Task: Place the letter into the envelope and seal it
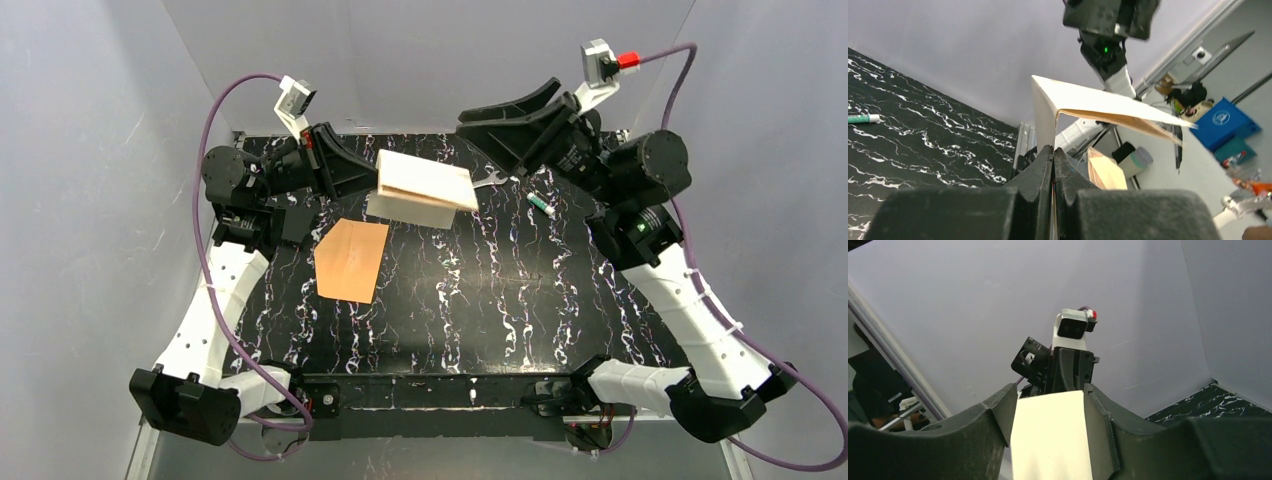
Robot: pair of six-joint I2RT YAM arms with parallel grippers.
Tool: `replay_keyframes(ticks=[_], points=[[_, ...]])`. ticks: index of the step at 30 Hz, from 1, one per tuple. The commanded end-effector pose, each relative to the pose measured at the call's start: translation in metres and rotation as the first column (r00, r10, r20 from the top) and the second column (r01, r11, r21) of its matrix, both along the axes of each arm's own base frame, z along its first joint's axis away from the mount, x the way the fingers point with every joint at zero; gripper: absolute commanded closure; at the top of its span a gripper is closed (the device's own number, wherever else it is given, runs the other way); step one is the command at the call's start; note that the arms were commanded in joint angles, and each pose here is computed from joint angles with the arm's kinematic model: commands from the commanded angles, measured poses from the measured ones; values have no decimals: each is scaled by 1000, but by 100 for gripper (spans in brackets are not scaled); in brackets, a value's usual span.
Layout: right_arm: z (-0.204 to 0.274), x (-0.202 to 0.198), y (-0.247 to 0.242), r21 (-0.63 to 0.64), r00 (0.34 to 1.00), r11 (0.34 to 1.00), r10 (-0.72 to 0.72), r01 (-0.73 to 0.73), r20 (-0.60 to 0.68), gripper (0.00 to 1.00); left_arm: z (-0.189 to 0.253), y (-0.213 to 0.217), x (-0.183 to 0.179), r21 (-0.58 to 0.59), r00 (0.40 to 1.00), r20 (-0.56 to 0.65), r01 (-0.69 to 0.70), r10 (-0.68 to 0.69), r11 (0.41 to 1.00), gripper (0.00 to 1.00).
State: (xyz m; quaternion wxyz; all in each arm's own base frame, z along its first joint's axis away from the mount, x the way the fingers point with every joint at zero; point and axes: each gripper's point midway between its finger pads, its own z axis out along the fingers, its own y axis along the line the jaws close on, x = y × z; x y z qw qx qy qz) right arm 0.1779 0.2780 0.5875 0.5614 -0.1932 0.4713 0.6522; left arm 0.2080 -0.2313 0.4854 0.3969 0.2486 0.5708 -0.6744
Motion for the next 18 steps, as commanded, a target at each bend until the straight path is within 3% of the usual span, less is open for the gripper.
replay_keyframes(ticks=[1,6,10,12,16,18], points=[[-15,28,15,-96,997,994,-56,50,-58,46,-4,5,-31,55,982,179,49,-58,997,100],[-48,29,26,-220,999,976,-22,11,-45,49,-5,5,-27,53,980,194,36,-45,998,100],[-69,16,30,-278,999,959,52,-53,-10,27,-6,4,-25,56,981,189,39,-49,998,100],[-68,8,29,-259,996,961,92,-92,-14,23,-5,4,-24,55,981,189,38,-47,998,100],[-79,6,30,-249,993,961,108,-118,-55,22,-1,4,-25,52,982,184,41,-50,998,100],[-86,7,30,-249,992,961,102,-116,-70,26,6,5,-29,46,981,184,46,-53,998,100]])
